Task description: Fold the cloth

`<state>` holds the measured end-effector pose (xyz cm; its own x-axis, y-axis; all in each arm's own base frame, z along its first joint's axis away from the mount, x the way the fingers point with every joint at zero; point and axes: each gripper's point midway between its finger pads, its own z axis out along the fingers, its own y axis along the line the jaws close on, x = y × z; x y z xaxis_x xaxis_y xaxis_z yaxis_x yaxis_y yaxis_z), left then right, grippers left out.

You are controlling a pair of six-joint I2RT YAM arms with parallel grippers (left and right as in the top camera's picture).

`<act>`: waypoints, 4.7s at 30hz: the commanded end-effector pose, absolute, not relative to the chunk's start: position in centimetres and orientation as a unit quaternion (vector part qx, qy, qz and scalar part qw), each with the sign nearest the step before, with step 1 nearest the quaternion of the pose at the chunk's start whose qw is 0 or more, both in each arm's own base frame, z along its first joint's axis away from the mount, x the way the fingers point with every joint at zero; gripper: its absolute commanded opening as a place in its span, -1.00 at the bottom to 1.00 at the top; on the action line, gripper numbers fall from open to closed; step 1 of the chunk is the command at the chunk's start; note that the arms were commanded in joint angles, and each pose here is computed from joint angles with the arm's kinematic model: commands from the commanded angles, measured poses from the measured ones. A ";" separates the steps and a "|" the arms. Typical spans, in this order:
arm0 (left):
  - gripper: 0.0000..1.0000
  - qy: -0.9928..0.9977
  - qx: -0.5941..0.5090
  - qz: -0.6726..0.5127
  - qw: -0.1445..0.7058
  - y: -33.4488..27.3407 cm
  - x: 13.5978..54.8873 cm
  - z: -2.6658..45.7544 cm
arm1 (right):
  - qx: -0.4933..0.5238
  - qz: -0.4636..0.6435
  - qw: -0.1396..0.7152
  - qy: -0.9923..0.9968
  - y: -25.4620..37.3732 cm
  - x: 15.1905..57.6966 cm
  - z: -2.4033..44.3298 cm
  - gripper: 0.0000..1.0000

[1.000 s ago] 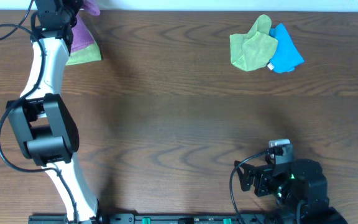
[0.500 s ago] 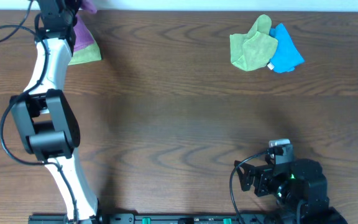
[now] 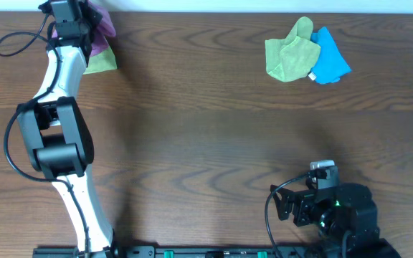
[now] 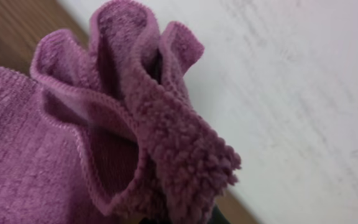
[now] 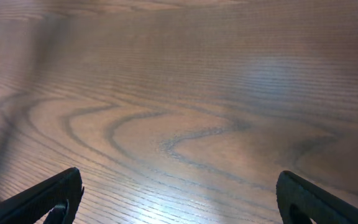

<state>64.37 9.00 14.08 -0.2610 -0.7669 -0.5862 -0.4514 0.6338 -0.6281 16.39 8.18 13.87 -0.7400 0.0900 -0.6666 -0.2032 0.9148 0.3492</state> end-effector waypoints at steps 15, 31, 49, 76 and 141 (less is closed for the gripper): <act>-0.88 0.810 -0.401 -0.109 0.414 13.1 60.2 15.0 | -0.018 0.203 0.362 0.910 7.9 16.5 13.9 0.99; -0.60 0.836 -0.418 -0.051 0.351 14.4 57.0 12.2 | -0.018 0.203 0.362 0.910 7.9 16.5 13.9 0.99; 0.91 0.830 -0.445 -0.037 0.334 17.9 54.3 13.4 | -0.018 0.203 0.362 0.910 7.9 16.5 13.9 0.99; 0.91 0.894 -0.266 -0.201 0.299 -0.2 48.5 25.6 | -0.018 0.203 0.362 0.910 7.9 16.5 13.9 0.98; 0.91 0.902 0.019 0.072 0.425 1.8 17.3 6.9 | -0.018 0.203 0.362 0.910 7.9 16.5 13.9 0.99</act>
<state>17.64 0.81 7.44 -0.6203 0.0759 -0.7807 0.0009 0.9954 0.0960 16.39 8.18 13.86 -0.7408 0.0924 -0.6654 -0.2011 0.9146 0.3509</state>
